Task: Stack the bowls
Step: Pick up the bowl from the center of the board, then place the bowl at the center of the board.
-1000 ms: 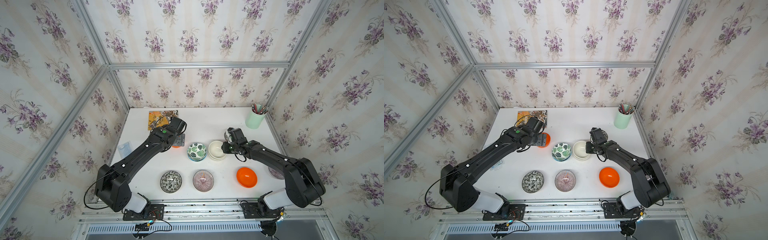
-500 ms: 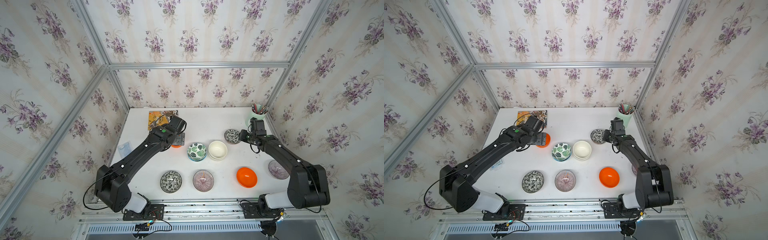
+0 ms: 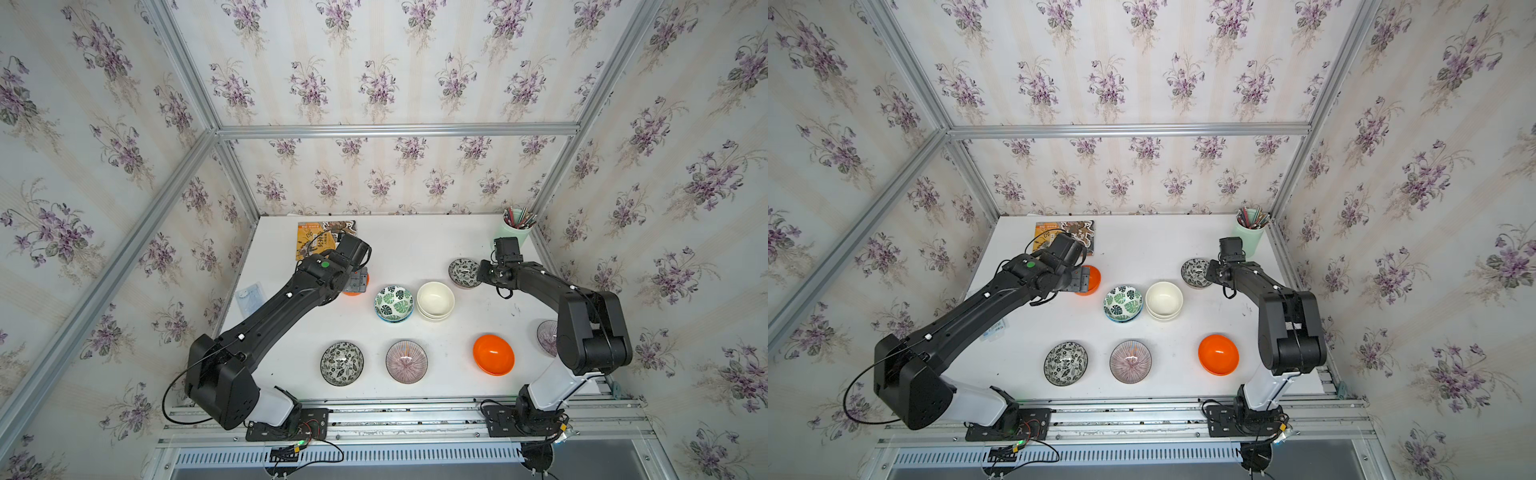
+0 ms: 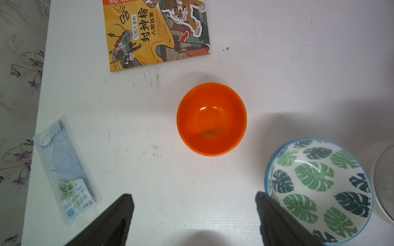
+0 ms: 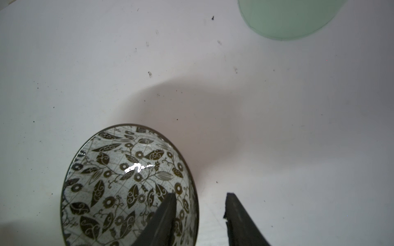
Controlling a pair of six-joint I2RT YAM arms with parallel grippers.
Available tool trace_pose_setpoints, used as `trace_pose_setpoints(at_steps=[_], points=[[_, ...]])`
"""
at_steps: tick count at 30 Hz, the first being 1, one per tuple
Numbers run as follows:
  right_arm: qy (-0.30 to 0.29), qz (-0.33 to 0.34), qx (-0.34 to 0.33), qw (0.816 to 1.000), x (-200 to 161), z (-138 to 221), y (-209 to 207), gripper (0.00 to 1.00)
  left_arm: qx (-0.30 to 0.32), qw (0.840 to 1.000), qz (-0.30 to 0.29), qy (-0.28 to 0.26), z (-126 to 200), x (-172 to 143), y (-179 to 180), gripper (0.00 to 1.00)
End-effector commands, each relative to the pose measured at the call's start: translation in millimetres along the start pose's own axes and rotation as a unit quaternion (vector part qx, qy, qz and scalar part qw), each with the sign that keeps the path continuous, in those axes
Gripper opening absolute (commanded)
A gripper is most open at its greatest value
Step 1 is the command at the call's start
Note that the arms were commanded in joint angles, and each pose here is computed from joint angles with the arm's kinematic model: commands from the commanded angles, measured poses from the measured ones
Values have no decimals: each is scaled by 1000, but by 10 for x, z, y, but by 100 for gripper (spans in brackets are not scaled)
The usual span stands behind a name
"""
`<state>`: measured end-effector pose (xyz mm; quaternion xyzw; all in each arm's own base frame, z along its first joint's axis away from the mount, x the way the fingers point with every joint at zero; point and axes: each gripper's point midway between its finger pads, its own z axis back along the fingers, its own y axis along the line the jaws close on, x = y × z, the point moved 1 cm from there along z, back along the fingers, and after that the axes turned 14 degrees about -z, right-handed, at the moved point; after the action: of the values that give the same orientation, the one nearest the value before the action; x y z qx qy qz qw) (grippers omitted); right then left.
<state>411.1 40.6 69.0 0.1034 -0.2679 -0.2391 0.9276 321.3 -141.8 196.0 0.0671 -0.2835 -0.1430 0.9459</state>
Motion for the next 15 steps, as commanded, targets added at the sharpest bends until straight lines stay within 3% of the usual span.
trace_pose_setpoints(at_steps=[1,7,15], points=[[0,4,11,1000,17,-44,41,37,8,1000,2,-1,-3,-1,34,93],[6,8,5,1000,15,-88,30,21,8,1000,3,-1,-24,-12,39,93],[-1,20,-7,1000,32,176,-81,4,1,1000,5,-1,-67,-29,23,93]])
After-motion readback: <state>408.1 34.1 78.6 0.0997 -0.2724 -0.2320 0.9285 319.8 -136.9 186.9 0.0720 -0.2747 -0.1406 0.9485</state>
